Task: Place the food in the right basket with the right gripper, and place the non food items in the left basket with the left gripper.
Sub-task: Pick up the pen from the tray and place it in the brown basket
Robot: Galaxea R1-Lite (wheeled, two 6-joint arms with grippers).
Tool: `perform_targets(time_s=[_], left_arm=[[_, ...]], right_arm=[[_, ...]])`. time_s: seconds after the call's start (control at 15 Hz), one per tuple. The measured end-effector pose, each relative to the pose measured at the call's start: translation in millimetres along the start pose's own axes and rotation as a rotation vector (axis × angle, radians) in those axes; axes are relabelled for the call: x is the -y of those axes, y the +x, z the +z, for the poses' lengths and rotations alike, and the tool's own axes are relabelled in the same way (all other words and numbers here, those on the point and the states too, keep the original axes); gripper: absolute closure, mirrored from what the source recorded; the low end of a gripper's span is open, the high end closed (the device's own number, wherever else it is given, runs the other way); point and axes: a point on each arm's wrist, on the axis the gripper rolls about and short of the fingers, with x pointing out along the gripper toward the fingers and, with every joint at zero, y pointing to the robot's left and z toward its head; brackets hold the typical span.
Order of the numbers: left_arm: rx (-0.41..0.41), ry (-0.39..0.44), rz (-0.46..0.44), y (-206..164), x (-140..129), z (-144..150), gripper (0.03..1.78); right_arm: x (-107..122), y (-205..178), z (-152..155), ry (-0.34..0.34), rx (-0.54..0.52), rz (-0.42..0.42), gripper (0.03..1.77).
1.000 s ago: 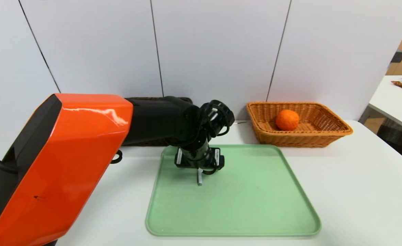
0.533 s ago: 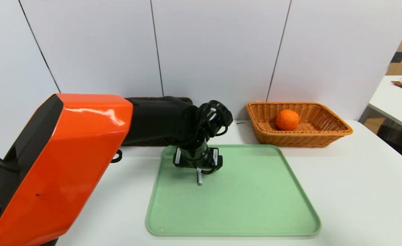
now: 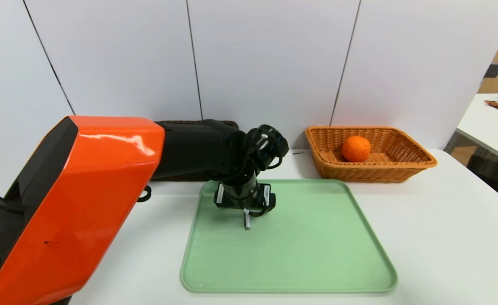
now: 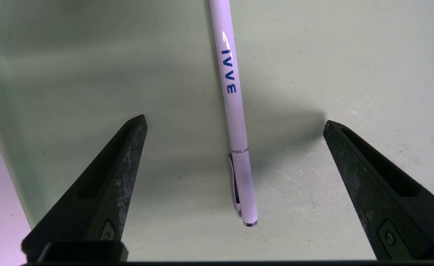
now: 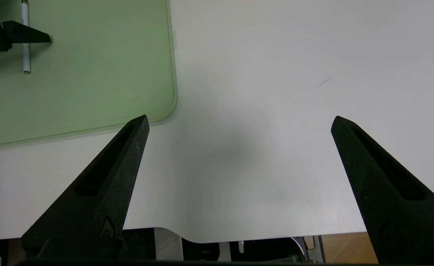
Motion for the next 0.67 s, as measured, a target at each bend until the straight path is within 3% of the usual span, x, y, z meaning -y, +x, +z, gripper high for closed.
perform_targets(time_s=[0.67], left_arm=[[0.004,0.000,0.001,1.4,0.3,0.3,0.12]], right_arm=[[0.4,-1.6,-0.9,0.000,0.007,0.002,0.10]])
